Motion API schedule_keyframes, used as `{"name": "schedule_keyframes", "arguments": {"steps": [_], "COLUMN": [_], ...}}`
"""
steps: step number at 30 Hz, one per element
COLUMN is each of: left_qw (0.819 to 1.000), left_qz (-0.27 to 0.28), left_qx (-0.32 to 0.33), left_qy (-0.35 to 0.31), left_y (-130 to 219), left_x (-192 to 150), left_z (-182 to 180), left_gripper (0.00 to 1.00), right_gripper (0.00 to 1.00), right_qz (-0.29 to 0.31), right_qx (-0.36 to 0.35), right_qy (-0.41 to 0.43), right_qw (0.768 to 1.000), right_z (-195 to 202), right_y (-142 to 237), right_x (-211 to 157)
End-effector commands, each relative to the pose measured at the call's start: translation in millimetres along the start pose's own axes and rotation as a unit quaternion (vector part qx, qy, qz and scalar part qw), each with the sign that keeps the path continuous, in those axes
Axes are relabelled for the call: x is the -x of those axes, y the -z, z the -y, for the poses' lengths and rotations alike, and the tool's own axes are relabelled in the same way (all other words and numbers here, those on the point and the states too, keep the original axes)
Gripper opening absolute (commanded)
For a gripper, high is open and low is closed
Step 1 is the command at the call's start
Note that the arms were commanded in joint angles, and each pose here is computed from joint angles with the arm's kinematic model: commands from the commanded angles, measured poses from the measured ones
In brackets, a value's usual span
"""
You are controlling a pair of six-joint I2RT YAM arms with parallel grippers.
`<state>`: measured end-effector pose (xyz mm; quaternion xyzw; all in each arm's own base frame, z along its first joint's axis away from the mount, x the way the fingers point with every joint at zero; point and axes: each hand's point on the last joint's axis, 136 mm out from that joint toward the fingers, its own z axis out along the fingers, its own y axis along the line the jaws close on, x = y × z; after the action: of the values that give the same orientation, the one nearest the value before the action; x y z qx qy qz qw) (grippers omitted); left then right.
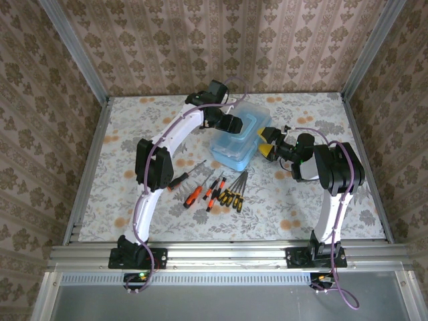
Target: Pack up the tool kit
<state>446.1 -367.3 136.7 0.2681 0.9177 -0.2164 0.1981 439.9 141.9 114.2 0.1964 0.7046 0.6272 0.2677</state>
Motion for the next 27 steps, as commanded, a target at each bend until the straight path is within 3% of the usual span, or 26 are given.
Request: {"name": "schedule_keyframes", "arguments": {"steps": [1, 6, 21, 27], "left_qw": [0.994, 0.992, 0.988, 0.990], "left_qz": [-0.095, -0.104, -0.114, -0.113], "left_qx": [0.038, 0.073, 0.097, 0.075], "left_qy": [0.022, 0.021, 0.034, 0.043], "left_y": [-30.9, -36.8, -48.3, -50.3], "left_x": [-56.8, -69.1, -85.9, -83.8], "left_z": [-16.9, -30.8, -48.4, -45.9], "left_gripper": [0.71, 0.70, 0.70, 0.70], "right_gripper": [1.00, 1.00, 1.00, 1.00], "right_qz": [0.003, 0.010, 0.044, 0.043], "right_qx": [0.032, 0.040, 0.041, 0.011], "right_qy": [0.033, 0.040, 0.052, 0.011], "right_qw": [0.999, 0.998, 0.997, 0.999], "right_z": [-29.0, -39.8, -50.2, -12.2], "right_y": [2.0, 3.8, 29.2, 28.7], "right_x": [1.7, 4.6, 16.2, 17.9]}}
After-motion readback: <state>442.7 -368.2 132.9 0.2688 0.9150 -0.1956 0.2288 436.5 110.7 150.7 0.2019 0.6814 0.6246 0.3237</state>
